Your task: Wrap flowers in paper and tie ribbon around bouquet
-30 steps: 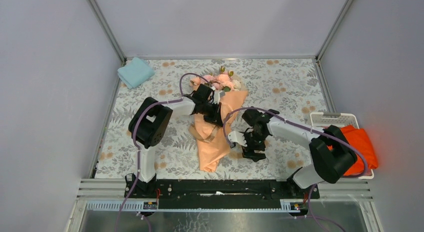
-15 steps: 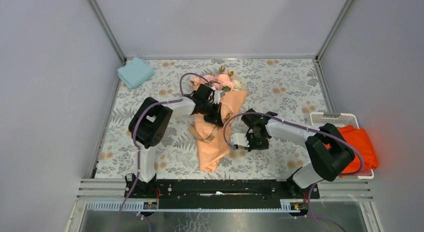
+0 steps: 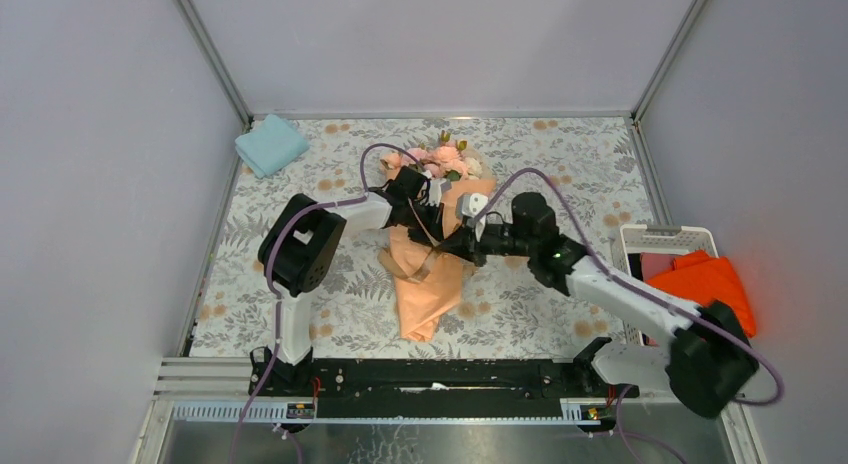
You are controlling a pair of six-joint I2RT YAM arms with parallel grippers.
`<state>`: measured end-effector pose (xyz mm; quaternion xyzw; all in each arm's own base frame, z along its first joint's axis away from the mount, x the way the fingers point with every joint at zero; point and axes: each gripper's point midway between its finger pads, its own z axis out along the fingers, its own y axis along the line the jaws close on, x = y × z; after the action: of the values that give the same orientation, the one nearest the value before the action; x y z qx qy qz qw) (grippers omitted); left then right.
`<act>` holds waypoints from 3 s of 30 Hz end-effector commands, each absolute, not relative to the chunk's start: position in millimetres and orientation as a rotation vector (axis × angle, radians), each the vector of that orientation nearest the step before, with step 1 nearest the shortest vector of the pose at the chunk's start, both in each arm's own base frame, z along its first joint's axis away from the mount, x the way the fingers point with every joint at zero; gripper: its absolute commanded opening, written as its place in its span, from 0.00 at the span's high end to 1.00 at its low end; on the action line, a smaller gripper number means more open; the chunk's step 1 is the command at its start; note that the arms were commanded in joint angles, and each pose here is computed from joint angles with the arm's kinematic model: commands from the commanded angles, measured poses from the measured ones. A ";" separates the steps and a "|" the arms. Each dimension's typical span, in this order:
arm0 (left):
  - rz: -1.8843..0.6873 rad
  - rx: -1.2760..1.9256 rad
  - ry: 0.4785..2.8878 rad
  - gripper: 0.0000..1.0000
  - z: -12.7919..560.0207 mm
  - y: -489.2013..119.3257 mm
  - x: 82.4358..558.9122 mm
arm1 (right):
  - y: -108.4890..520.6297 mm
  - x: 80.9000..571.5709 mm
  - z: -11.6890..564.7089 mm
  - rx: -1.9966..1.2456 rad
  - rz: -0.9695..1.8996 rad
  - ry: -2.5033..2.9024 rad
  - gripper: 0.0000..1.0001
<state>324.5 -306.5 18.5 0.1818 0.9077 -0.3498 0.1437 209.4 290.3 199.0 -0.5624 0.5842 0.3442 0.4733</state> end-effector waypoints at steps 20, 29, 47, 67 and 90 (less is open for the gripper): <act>-1.212 0.613 2.232 1.00 149.1 -287.8 356.1 | 332.8 289.1 68.7 -0.590 1.149 1.865 1.00; -1.426 1.043 2.051 1.00 207.9 -302.2 277.5 | 334.2 330.1 82.5 -0.543 1.281 1.855 1.00; -1.053 1.077 2.052 1.00 151.3 -315.7 335.2 | 347.0 352.9 92.0 -0.560 1.382 1.855 1.00; -0.970 1.026 2.140 1.00 75.6 -300.0 359.7 | 272.6 376.7 111.7 -0.288 1.059 2.317 0.47; -0.886 1.104 2.155 0.97 61.1 -292.9 362.2 | 264.3 335.3 67.5 -0.498 0.990 2.340 0.52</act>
<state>349.5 -293.1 50.6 0.3731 0.8186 -0.3590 0.2486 325.7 254.8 66.2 -0.1805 0.8807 0.3593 0.2506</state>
